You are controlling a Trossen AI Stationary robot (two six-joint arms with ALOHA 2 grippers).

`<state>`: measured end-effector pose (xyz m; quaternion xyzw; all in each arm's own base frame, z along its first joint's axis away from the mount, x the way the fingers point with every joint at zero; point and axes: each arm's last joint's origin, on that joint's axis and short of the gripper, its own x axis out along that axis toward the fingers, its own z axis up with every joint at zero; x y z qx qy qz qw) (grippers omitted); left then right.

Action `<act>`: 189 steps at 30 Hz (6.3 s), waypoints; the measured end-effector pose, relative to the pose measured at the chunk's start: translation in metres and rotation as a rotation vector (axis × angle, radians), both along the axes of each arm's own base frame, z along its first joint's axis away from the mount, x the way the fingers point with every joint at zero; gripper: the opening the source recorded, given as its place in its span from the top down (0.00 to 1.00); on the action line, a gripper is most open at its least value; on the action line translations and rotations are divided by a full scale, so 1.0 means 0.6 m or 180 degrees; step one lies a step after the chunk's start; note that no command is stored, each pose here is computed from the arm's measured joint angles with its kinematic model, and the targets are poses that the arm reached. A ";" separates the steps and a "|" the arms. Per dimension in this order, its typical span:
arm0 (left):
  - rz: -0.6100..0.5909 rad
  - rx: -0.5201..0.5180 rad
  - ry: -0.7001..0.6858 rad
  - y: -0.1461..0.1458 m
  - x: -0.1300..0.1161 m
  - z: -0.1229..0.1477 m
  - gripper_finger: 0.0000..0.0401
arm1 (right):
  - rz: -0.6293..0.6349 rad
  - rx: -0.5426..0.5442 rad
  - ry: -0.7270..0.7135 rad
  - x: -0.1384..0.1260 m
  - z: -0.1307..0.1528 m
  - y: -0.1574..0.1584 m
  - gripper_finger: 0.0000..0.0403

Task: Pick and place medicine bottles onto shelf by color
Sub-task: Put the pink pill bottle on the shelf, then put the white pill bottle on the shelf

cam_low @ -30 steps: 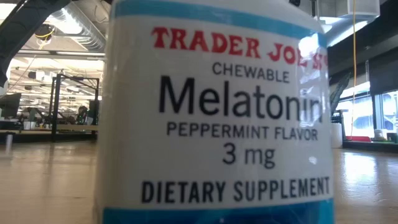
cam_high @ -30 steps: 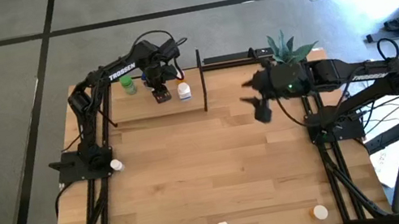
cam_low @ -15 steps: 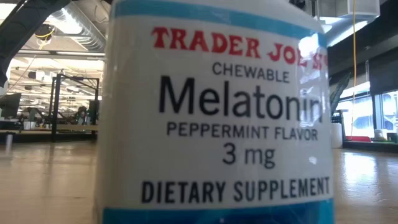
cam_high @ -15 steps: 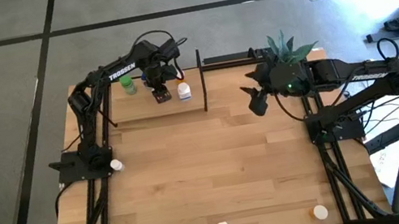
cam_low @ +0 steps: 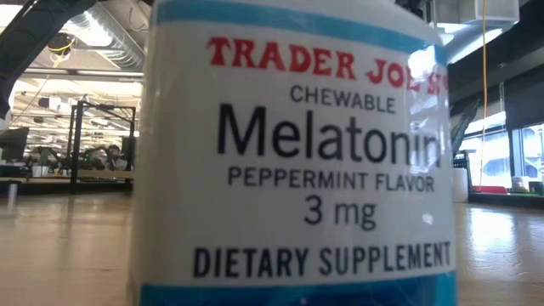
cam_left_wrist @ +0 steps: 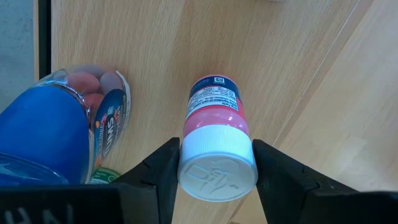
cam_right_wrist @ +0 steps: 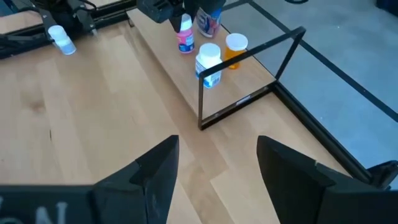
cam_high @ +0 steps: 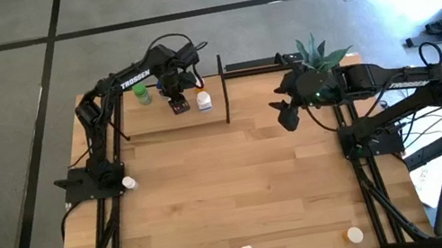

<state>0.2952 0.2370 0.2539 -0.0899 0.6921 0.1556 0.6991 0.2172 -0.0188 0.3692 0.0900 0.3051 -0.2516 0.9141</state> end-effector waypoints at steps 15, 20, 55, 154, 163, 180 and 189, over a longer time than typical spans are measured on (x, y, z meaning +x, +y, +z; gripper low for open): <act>-0.0003 0.0002 -0.0002 0.000 0.000 0.000 0.59 | -0.0005 0.0013 -0.0018 0.000 0.000 0.000 0.46; -0.0013 0.0003 -0.0002 -0.001 0.001 0.001 0.59 | -0.0004 0.0011 -0.0017 0.000 0.000 0.000 0.46; -0.0153 0.0180 -0.0069 -0.023 0.027 0.001 0.54 | -0.0001 0.0007 -0.0016 0.000 0.000 0.000 0.46; 0.0212 -0.1233 -0.1059 -0.427 -0.182 -0.005 0.33 | 0.2844 0.0468 -0.0553 0.020 0.021 0.038 0.46; -0.0129 -0.1607 -0.1035 -0.480 -0.184 0.000 0.33 | 0.2886 0.0521 -0.0511 0.018 0.019 0.040 0.46; 0.0072 -0.2240 -0.0502 -0.655 -0.241 -0.003 0.33 | 0.3318 0.0603 -0.0599 0.016 0.020 0.045 0.46; -0.0441 -0.2180 -0.0405 -0.717 -0.313 -0.006 0.33 | 0.3188 0.0512 -0.0565 0.017 0.020 0.044 0.46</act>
